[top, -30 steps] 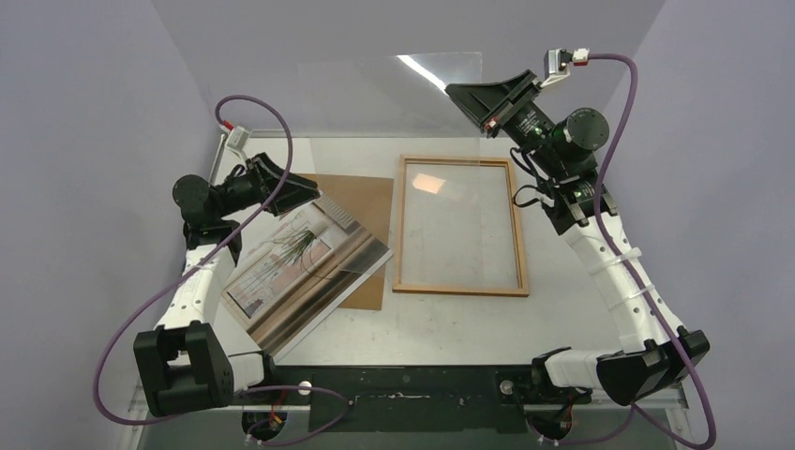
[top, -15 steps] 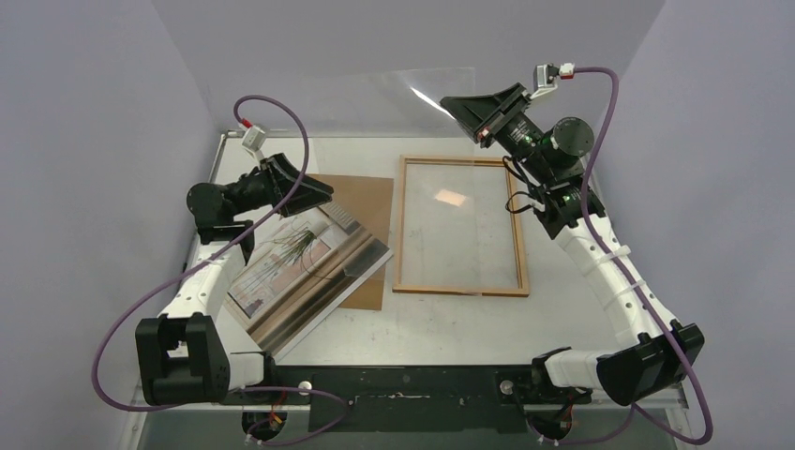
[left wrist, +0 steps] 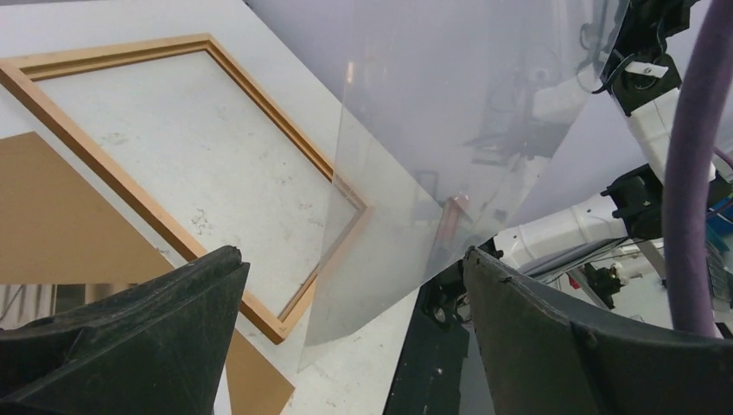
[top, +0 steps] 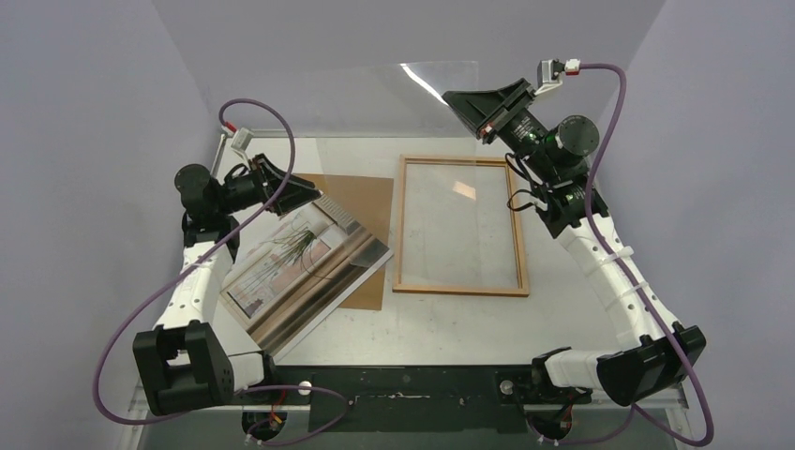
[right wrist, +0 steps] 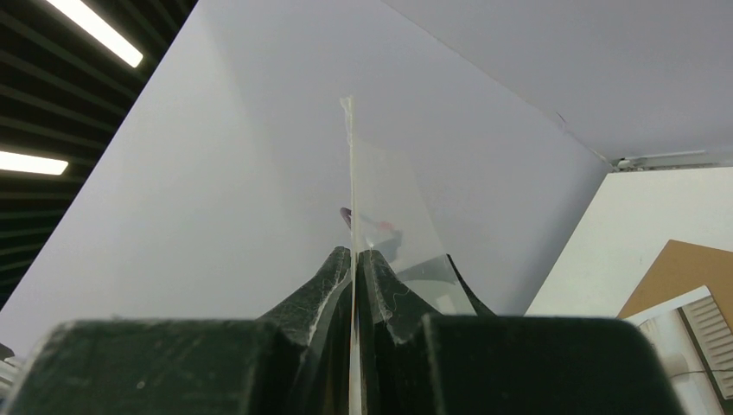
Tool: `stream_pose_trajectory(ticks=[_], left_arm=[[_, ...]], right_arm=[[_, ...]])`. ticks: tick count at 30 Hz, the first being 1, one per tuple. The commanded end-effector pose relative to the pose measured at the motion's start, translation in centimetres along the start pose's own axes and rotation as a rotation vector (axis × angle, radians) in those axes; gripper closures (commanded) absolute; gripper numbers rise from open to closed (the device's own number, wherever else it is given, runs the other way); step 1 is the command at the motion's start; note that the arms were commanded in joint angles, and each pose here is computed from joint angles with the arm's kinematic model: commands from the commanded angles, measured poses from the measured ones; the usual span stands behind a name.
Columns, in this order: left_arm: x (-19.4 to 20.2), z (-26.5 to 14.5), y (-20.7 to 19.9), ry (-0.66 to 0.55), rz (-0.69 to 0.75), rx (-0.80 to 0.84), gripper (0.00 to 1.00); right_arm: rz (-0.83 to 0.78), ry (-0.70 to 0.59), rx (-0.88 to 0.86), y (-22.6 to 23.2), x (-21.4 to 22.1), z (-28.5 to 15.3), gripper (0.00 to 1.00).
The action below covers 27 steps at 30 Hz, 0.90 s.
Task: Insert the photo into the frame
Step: Pick up the photo frame item at the center of the board, then move the photo frame to the center of the board.
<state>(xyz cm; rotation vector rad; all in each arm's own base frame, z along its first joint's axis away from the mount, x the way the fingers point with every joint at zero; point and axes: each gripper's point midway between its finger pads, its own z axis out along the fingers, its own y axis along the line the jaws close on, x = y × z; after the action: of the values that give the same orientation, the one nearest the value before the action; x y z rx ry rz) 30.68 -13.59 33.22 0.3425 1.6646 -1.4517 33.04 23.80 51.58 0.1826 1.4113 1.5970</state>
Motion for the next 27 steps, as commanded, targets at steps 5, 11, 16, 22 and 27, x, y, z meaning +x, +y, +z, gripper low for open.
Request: stream_pose_trajectory(ticks=[5, 11, 16, 22, 27], left_arm=[[2.0, 1.9, -2.6, 0.067, 0.068, 0.091, 0.04], [3.0, 2.1, -3.5, 0.109, 0.048, 0.125, 0.12], [2.9, 1.7, -4.3, 0.126, 0.014, 0.138, 0.41], [2.8, 1.7, -4.8, 0.119, 0.011, 0.138, 0.78], [2.3, 1.7, -4.7, 0.102, -0.034, 0.125, 0.92]], right_arm=[[-0.009, -0.053, -0.125, 4.5, -1.2, -0.5, 0.95], [-0.011, -0.052, -0.108, 3.2, -0.9, -0.5, 0.95], [-0.065, -0.062, -0.044, 1.6, -1.0, -0.5, 0.94], [-0.068, -0.053, 0.027, -1.4, -0.1, -0.8, 0.82], [-0.071, -0.037, 0.099, -4.5, 0.7, -1.5, 0.66]])
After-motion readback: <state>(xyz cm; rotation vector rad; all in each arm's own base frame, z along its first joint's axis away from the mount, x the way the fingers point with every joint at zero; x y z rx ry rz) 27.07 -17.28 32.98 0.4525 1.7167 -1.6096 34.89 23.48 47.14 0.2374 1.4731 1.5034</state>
